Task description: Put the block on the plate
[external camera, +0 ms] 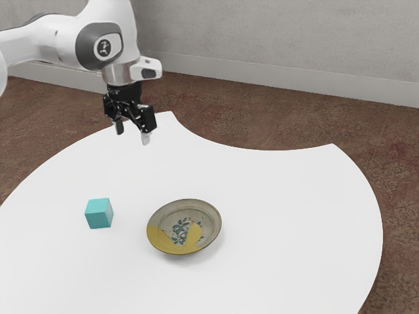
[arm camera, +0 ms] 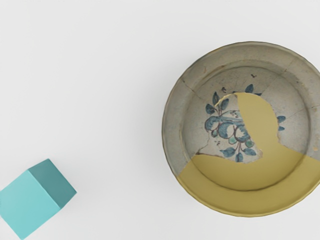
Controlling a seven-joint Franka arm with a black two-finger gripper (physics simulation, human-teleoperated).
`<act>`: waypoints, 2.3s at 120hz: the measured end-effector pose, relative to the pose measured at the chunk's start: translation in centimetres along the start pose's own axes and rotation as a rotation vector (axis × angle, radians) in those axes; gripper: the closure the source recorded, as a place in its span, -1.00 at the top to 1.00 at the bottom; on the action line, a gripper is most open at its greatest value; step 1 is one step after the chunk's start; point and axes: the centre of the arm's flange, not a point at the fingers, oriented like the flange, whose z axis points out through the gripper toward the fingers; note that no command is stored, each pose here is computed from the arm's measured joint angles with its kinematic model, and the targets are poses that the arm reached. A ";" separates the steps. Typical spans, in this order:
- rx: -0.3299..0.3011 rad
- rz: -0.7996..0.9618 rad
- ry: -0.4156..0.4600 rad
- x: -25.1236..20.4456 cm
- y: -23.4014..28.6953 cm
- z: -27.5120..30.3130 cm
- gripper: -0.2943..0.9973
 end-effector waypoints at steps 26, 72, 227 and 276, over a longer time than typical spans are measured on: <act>-0.012 -0.049 -0.025 -1.0 -3.3 3.7 0.54; -0.022 -0.384 -0.077 -3.3 -12.4 16.5 0.54; -0.001 -0.951 0.058 -5.6 -14.6 27.6 0.14; -0.021 -0.920 0.137 -4.5 -11.4 23.0 0.08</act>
